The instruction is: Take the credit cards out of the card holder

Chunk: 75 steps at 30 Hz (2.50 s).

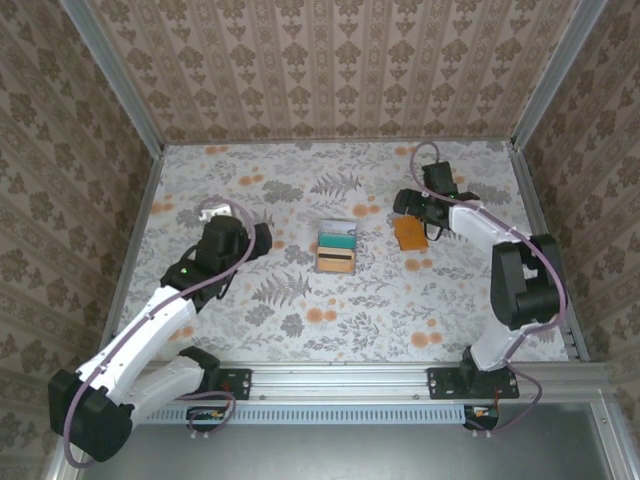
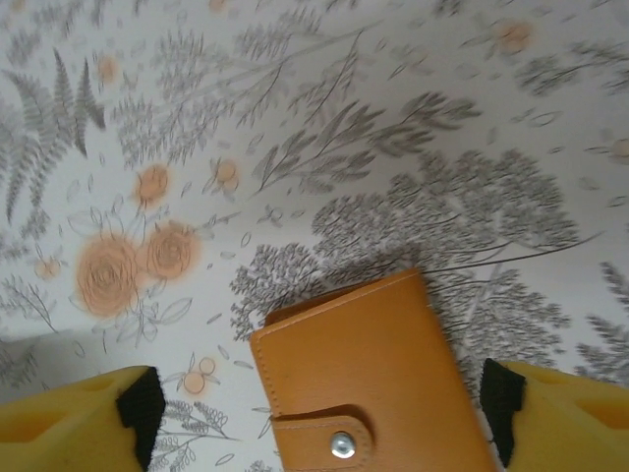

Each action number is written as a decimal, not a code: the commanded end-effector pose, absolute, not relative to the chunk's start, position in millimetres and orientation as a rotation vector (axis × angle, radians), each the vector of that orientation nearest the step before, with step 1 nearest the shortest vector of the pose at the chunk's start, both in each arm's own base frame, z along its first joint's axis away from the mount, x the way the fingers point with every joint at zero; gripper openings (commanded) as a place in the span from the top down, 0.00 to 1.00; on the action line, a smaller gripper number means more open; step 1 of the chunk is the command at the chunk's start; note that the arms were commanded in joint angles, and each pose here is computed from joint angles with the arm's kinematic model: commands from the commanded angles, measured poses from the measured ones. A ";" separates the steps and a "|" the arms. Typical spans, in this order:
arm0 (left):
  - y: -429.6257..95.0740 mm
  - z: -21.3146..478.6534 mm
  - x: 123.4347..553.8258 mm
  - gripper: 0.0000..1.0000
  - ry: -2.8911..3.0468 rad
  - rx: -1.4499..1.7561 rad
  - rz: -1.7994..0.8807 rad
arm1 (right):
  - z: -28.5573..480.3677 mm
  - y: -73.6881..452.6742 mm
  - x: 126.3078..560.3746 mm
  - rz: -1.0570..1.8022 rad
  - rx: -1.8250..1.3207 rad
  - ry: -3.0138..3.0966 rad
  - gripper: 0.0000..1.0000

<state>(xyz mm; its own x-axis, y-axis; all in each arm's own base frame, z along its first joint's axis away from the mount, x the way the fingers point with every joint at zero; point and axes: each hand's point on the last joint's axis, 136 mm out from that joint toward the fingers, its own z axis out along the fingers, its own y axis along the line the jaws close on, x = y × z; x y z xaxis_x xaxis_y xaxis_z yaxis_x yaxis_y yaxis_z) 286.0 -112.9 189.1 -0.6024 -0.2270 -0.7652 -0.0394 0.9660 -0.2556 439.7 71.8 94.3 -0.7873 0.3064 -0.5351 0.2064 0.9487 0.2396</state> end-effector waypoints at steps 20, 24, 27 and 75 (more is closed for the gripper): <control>-117.8 173.2 256.0 0.00 2.251 -0.134 -0.323 | 23.2 76.2 421.2 -0.146 0.138 2.857 0.15; -117.8 174.1 254.2 0.00 2.249 -0.133 -0.334 | 16.9 84.9 413.5 -0.125 0.111 2.885 0.24; -118.3 174.6 252.6 0.00 2.247 -0.129 -0.343 | 13.8 91.5 404.6 -0.129 0.096 2.903 0.26; -127.2 184.4 239.3 0.00 2.210 -0.069 -0.443 | 13.2 188.4 199.8 0.392 0.050 2.835 0.02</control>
